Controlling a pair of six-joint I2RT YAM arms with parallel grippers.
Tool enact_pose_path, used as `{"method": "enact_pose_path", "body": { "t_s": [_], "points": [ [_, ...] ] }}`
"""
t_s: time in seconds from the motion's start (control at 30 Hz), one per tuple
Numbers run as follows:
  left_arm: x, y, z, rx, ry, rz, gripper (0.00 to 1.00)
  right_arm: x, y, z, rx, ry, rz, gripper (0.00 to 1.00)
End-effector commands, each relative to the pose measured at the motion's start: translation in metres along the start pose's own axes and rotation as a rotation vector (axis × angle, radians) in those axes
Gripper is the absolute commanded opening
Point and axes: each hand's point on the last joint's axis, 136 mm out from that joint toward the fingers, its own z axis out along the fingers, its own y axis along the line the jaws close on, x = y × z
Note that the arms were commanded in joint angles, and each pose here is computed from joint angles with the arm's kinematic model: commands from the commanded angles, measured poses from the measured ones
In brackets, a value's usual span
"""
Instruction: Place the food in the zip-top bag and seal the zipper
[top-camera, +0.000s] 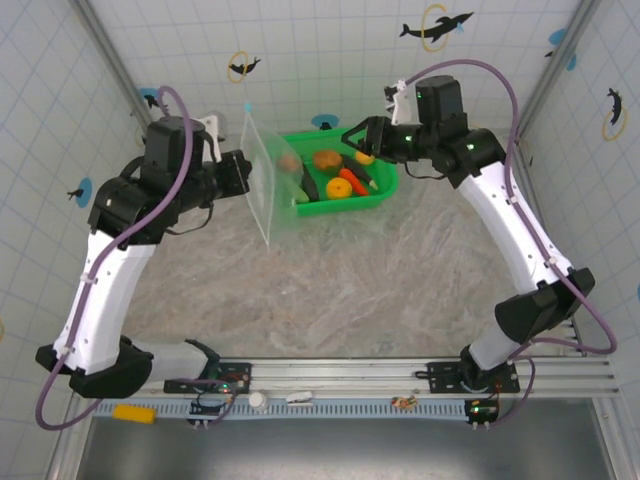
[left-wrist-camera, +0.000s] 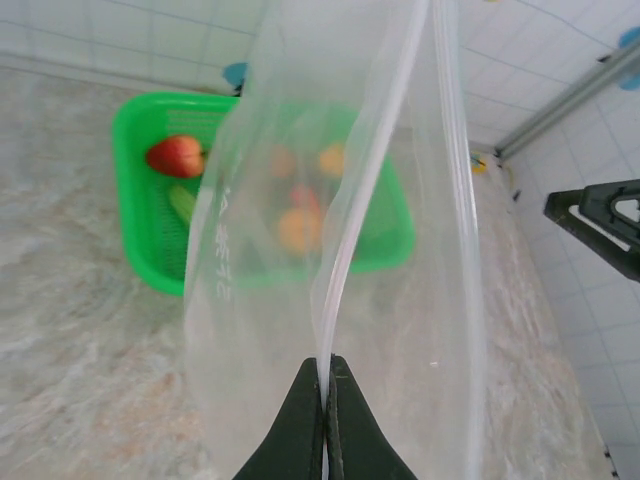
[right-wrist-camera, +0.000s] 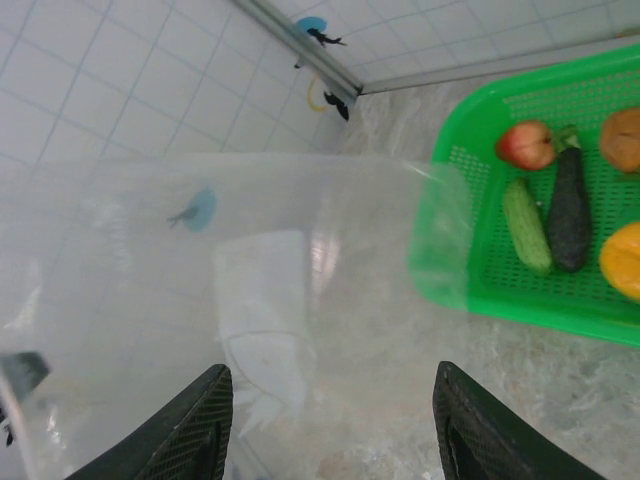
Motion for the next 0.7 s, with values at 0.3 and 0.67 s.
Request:
{"method": "enact_pose_path", "body": {
  "t_s": [0.3,0.67],
  "points": [
    [0.055,0.031,0.080,-0.133,0.180,-0.096,0.00,0.027,-0.165,0.068,0.497,0.104,0.130,0.54],
    [-0.012,-0.001,0.044,-0.057,-0.016,-0.075,0.00,0.050,-0.267,0.129,0.736,0.201,0.157,0.49]
  ]
}}
